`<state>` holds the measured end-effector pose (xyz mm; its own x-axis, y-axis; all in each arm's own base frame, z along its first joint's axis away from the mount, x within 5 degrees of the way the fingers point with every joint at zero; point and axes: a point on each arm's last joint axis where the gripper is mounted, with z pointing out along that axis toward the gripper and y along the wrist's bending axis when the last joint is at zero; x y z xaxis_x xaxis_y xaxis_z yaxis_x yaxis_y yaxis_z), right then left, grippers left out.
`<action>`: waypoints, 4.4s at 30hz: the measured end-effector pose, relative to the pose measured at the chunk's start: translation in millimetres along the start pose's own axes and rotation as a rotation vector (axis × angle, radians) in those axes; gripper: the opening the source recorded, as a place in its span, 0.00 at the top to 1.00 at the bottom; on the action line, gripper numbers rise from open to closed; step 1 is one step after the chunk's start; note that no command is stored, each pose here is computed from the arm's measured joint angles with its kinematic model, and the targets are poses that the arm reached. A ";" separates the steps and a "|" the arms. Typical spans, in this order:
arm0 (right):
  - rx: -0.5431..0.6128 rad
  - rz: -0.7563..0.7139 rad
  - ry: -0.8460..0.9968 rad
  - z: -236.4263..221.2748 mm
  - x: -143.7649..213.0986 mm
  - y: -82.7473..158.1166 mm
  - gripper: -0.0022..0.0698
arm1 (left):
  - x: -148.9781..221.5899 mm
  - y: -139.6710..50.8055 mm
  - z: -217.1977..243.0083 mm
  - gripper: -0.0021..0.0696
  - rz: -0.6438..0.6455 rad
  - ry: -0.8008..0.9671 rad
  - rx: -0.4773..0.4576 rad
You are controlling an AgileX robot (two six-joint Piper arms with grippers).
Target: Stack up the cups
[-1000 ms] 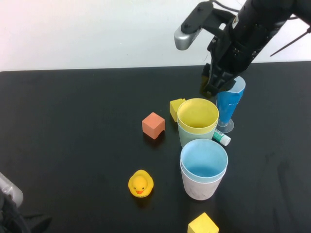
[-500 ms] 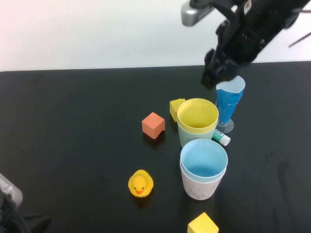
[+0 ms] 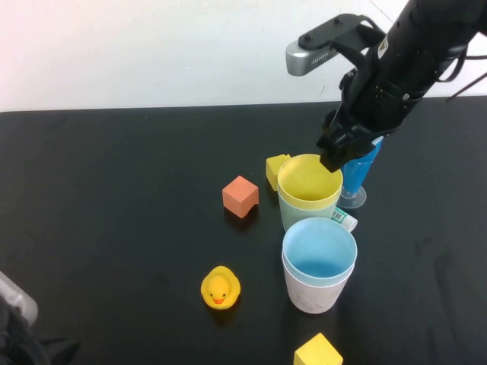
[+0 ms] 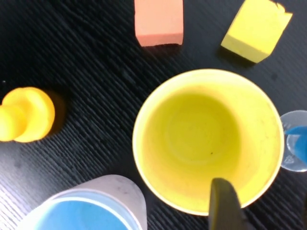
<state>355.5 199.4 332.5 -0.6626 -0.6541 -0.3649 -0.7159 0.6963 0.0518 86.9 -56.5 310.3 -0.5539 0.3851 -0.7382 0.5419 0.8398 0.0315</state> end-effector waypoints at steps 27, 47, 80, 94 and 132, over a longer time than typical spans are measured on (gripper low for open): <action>-0.054 0.028 0.110 68.0 -6.4 -12.3 0.91 | 16.2 -1.4 16.3 0.97 -0.005 0.041 0.006; -0.035 -0.129 -0.244 -103.2 25.0 38.5 0.92 | 16.3 -3.0 16.3 0.97 -0.033 0.042 0.023; -0.081 -0.187 -0.023 -45.4 56.6 38.0 0.65 | 14.6 -2.9 14.5 0.97 -0.125 0.005 0.024; 0.142 -0.241 -0.471 -132.0 163.3 76.5 0.86 | 73.7 20.5 -27.5 0.97 -0.464 -0.387 -0.108; 0.206 -0.137 -0.792 -51.0 314.5 103.6 0.97 | 82.8 30.9 -40.2 0.97 -0.504 -0.480 -0.194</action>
<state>61.7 50.7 270.4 -0.1664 -0.3888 -0.9062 -0.6731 0.7163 -0.1837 32.4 16.7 277.2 -0.3445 -0.2402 -0.9075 0.1470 0.9410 -0.3049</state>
